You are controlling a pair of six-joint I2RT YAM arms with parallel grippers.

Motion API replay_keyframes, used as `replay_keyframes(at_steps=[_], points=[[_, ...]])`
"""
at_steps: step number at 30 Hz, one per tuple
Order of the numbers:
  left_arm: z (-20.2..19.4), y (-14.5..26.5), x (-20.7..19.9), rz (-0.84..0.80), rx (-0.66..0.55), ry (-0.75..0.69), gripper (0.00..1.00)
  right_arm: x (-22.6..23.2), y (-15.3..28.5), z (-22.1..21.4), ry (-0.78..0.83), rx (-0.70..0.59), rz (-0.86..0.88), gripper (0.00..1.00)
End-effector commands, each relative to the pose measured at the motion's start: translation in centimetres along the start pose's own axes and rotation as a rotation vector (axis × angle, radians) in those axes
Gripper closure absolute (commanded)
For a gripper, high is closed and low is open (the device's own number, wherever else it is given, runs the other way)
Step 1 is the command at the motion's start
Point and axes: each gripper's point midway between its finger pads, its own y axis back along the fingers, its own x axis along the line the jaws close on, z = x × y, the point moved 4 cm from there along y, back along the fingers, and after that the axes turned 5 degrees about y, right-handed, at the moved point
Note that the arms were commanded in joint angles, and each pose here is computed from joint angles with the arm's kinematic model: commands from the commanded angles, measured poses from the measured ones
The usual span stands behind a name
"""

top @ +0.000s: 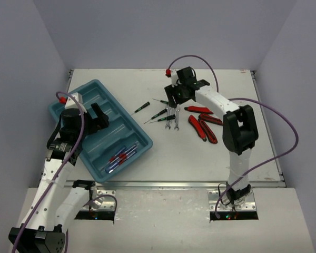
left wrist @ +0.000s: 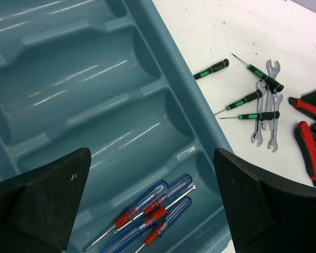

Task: Sort the tools into containers

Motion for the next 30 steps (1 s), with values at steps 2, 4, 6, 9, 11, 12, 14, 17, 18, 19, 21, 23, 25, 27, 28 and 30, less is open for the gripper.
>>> replay_keyframes(at_steps=[2,4,6,9,11,12,14,17,18,19,21,23,25,27,28,30], points=[[1.3,0.2,-1.0,-0.051,-0.055,-0.001,0.00,-3.0,-3.5,3.1,0.333,-0.041,0.037,0.40],[1.3,0.2,-1.0,-0.056,-0.053,-0.004,0.00,-3.4,-4.4,3.6,0.381,-0.054,0.049,0.45],[1.3,0.1,-1.1,-0.058,-0.048,-0.007,0.00,-3.3,-5.3,3.6,0.410,-0.054,0.067,0.50],[1.2,0.0,-1.1,-0.061,-0.042,-0.010,0.00,-3.5,-6.7,2.9,0.424,-0.036,0.079,0.55],[1.3,0.1,-1.2,-0.065,-0.045,-0.010,0.00,-3.7,-7.9,1.9,0.417,-0.013,0.089,0.56],[1.3,0.2,-1.2,-0.066,-0.047,-0.010,0.00,-3.9,-8.2,1.7,0.408,-0.010,0.092,0.58],[1.4,0.2,-1.2,-0.068,-0.051,-0.009,0.00,-4.0,-8.8,1.4,0.394,-0.007,0.103,0.60],[1.4,0.4,-1.2,-0.072,-0.054,-0.009,0.00,-3.8,-9.7,0.3,0.385,0.008,0.132,0.64],[1.4,0.4,-1.3,-0.073,-0.056,-0.009,0.00,-3.8,-9.9,0.1,0.387,0.011,0.132,0.66],[1.5,0.5,-1.3,-0.074,-0.058,-0.009,0.00,-3.7,-10.1,0.0,0.390,0.013,0.132,0.68],[1.5,0.5,-1.3,-0.077,-0.060,-0.009,0.00,-3.9,-10.3,-0.3,0.395,0.020,0.122,0.76],[1.5,0.5,-1.3,-0.078,-0.062,-0.009,0.00,-4.0,-10.2,-0.3,0.401,0.023,0.114,0.82],[1.6,0.6,-1.4,-0.080,-0.063,-0.008,0.00,-4.2,-9.9,-0.1,0.403,0.017,0.097,0.87],[1.5,0.6,-1.3,-0.080,-0.062,-0.009,0.00,-4.3,-9.3,0.3,0.400,-0.006,0.078,0.91],[1.5,0.6,-1.3,-0.080,-0.063,-0.008,0.00,-4.3,-8.7,0.9,0.400,-0.025,0.067,0.92],[1.5,0.6,-1.3,-0.079,-0.065,-0.008,0.00,-4.4,-7.5,1.9,0.399,-0.058,0.052,0.95]])
